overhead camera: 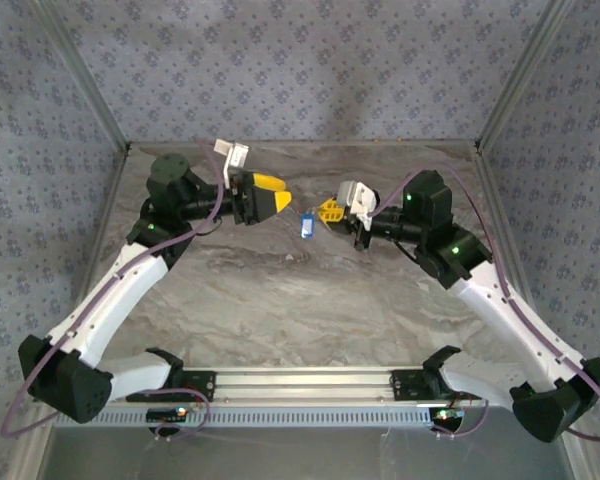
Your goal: Remove the keys from the keyring
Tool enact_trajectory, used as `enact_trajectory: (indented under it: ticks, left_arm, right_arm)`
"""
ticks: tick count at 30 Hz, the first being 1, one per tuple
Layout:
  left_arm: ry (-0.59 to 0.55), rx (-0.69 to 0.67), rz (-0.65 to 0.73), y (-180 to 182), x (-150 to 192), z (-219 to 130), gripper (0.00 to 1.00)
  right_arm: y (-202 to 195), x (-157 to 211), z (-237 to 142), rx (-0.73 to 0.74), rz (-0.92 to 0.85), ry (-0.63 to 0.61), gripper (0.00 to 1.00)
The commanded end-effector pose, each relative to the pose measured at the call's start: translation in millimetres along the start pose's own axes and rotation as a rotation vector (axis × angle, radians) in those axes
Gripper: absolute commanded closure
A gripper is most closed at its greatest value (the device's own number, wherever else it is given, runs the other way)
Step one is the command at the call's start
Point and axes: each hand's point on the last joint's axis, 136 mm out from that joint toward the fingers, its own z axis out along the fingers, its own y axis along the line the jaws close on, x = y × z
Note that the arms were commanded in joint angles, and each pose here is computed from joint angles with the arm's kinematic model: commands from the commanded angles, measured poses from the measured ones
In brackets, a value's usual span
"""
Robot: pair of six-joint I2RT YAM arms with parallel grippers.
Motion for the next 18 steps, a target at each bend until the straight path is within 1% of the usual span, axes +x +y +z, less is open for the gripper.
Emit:
enact_trajectory:
  ticks: [1,4,6,14,18]
  left_arm:
    - [0.008,0.105,0.008,-22.2,-16.8,0.8,0.19]
    - [0.02,0.148,-0.027,-23.6,-21.3,5.7,0.23]
    - [0.03,0.163,-0.049,-23.4,-21.0,8.2,0.24]
    - [0.077,0.218,-0.076,-32.6,-14.7,18.2,0.2]
    - [0.109,0.259,-0.088,-41.3,-11.1,25.6,0.2]
  right_arm:
    - [-4.3,-15.0,0.1,-0.079,0.041,-0.084,1.0]
    - [-10.6,-22.9,1.5,-0.111,0.041,-0.104,1.0]
    - [-8.9,-26.0,2.8,-0.141,0.039,-0.116,1.0]
    - [-5.2,-34.9,6.4,-0.205,0.036,-0.147,1.0]
    - [-3.2,-38.3,7.5,-0.229,0.035,-0.157,1.0]
